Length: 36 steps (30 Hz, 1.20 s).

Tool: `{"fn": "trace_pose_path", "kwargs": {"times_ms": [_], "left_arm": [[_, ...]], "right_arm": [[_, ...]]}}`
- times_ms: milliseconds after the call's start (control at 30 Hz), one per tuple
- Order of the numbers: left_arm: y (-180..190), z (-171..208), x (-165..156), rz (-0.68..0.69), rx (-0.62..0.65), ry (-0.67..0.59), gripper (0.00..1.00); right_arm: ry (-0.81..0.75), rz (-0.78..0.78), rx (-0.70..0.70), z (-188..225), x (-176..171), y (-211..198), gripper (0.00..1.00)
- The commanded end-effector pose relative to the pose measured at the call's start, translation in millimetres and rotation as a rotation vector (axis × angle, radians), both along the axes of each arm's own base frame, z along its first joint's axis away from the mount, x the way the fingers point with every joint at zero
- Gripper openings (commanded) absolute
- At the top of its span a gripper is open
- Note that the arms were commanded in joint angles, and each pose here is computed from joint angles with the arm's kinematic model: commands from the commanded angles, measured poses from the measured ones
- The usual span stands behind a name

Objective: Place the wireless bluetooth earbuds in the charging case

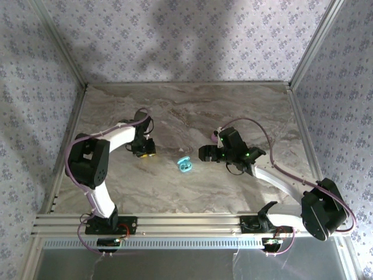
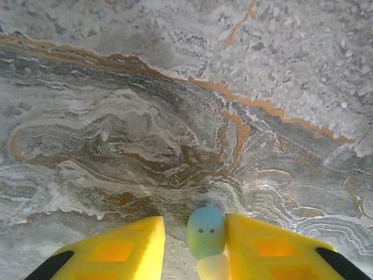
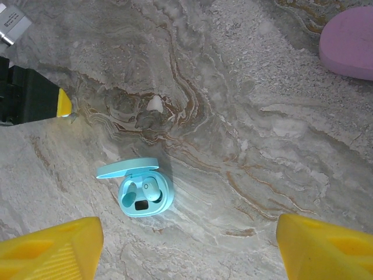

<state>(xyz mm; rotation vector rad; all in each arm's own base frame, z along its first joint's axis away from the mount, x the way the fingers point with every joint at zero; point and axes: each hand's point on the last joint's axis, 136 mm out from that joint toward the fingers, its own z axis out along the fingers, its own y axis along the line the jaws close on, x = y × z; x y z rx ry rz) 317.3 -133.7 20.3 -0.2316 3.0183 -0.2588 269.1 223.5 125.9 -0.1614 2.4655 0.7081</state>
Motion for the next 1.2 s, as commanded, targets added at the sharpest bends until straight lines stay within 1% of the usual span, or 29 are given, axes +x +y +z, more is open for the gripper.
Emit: {"fn": "trace_pose_path", "kwargs": {"times_ms": [0, 100, 200, 467, 567, 867, 933, 1167], "left_arm": [[-3.0, -5.5, 3.2, -0.004, -0.044, 0.0, 0.32], [-7.1, -4.2, 3.1, -0.006, -0.075, -0.001, 0.28], [-10.2, -2.0, 1.6, -0.009, -0.098, -0.006, 0.25], [-32.1, 9.5, -14.5, -0.012, -0.24, -0.011, 0.24], [-44.6, 12.9, -29.0, -0.026, -0.295, -0.003, 0.23], [-72.6, 16.0, -94.4, -0.098, -0.378, 0.044, 0.23], [-81.6, 17.1, -105.9, -0.114, -0.418, 0.052, 0.23], [-117.1, 19.2, -128.2, -0.167, -0.517, 0.049, 0.23]], "right_arm": [[0.007, 0.008, -0.002, -4.5, -1.2, -1.0, 0.8], [0.005, 0.009, 0.004, -2.8, -1.1, -0.3, 0.8], [0.005, 0.01, 0.005, -2.2, -1.6, 0.1, 0.8], [0.005, 0.008, 0.01, 0.3, -3.4, -0.3, 0.8], [0.004, 0.009, 0.011, 1.5, -4.7, 0.6, 0.8], [0.004, 0.005, 0.004, 2.5, -10.9, 0.7, 0.8], [0.004, 0.0, 0.002, 2.3, -12.0, 0.3, 0.8], [0.009, -0.003, -0.004, 1.4, -15.6, 2.6, 0.8]]}}
